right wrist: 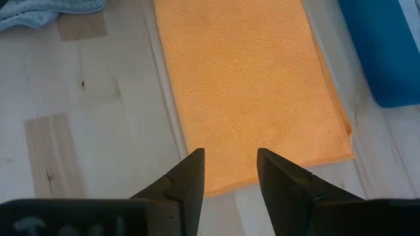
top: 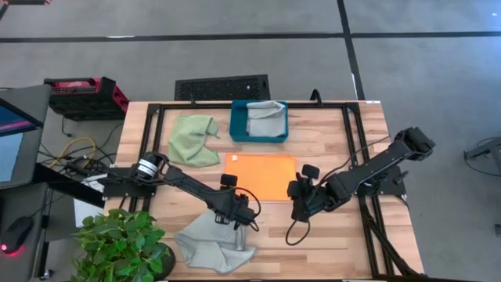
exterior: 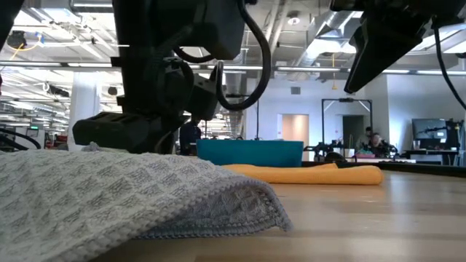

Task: Fold microfiber towels
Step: Fold the orange towel

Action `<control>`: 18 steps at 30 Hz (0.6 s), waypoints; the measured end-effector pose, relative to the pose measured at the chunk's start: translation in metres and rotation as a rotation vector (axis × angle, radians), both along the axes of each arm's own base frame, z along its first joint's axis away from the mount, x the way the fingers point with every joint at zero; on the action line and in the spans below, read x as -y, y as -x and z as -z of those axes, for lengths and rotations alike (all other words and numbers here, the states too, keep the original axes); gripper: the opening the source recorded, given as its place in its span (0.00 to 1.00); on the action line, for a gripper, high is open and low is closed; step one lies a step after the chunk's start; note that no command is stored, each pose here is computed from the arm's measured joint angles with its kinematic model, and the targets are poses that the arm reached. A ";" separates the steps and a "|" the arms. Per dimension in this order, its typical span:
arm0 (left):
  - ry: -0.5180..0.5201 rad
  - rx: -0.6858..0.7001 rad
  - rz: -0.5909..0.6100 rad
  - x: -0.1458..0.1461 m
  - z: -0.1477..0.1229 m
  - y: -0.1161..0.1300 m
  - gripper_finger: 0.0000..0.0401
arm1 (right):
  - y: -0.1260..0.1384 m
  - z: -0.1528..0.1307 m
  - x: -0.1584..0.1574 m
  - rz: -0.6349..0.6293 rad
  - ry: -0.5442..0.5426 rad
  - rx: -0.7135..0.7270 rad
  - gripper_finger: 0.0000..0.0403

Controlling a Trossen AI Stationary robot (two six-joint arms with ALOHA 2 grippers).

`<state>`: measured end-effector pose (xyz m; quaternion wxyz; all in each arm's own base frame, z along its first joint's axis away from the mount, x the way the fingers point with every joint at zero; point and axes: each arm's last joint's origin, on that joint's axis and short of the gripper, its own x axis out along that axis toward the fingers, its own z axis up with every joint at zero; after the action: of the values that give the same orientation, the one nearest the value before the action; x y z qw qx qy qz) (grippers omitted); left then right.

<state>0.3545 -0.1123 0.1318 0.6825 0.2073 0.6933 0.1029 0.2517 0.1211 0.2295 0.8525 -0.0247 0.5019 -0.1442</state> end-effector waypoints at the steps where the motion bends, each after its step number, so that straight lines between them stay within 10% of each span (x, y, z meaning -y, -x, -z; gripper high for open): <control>1: 0.009 -0.010 0.009 0.000 0.001 0.000 0.27 | 0.000 0.000 0.000 0.004 -0.002 0.001 0.40; 8: 0.036 -0.014 0.009 0.000 0.000 -0.002 0.04 | 0.000 0.000 0.000 0.005 -0.002 0.001 0.40; 18: -0.023 0.050 0.125 -0.008 -0.033 -0.030 0.00 | 0.002 0.000 0.000 0.003 0.005 -0.012 0.40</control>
<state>0.3843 -0.1044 0.1645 0.7024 0.2552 0.6604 0.0731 0.2497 0.1208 0.2297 0.8492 -0.0271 0.5066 -0.1465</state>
